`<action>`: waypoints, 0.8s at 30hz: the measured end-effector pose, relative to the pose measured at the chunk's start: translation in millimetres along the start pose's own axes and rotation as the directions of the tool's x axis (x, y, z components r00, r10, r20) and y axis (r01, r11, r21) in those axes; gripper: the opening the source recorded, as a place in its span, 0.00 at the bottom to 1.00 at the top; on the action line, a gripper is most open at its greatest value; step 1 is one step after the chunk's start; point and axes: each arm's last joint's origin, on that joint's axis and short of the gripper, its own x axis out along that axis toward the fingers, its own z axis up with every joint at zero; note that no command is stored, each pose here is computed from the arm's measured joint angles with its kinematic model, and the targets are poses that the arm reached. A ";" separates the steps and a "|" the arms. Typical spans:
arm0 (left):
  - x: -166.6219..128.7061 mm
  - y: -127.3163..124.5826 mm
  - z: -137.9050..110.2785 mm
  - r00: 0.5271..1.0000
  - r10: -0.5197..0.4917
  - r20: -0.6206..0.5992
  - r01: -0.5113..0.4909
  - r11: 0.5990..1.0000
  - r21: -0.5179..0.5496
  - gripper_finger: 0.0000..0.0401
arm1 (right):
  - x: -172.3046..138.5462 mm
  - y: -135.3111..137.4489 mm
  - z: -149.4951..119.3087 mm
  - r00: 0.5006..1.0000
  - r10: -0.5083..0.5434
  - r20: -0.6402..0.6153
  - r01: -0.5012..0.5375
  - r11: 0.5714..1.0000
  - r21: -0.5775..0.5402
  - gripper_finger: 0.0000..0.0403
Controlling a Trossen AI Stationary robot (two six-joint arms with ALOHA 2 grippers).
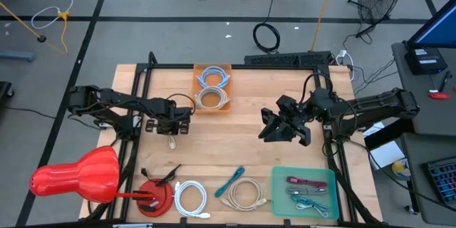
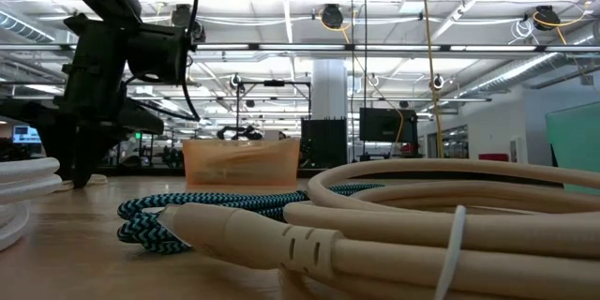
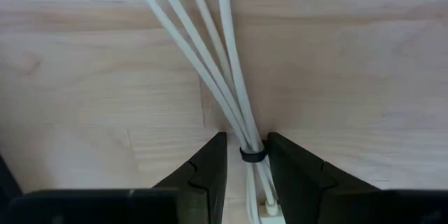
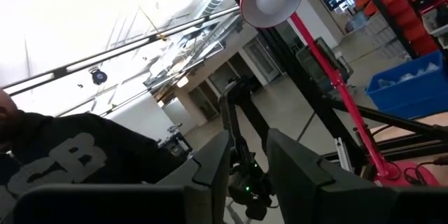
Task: Pick & Place USB Port
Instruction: Put the top brown usb cable into the blue bin
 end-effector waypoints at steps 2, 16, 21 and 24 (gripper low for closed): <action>0.2 -0.9 0.2 1.000 -0.009 0.003 0.009 1.000 0.005 0.22 | 0.0 -0.1 0.0 1.000 -0.002 0.002 0.002 1.000 -0.001 0.21; -3.6 -5.0 -2.5 0.998 -0.057 0.009 0.057 0.998 0.038 0.02 | 0.0 -1.7 -1.6 1.000 -0.016 -0.014 0.016 1.000 0.016 0.21; -27.0 -13.9 -10.8 0.979 -0.201 0.016 0.199 0.977 0.079 0.02 | -0.1 -2.4 -2.4 0.999 -0.023 -0.023 0.024 0.999 0.024 0.21; -44.5 -15.3 -18.8 0.957 -0.289 0.033 0.284 0.953 0.103 0.01 | -0.1 -2.6 -2.6 0.999 -0.024 -0.025 0.025 0.999 0.025 0.21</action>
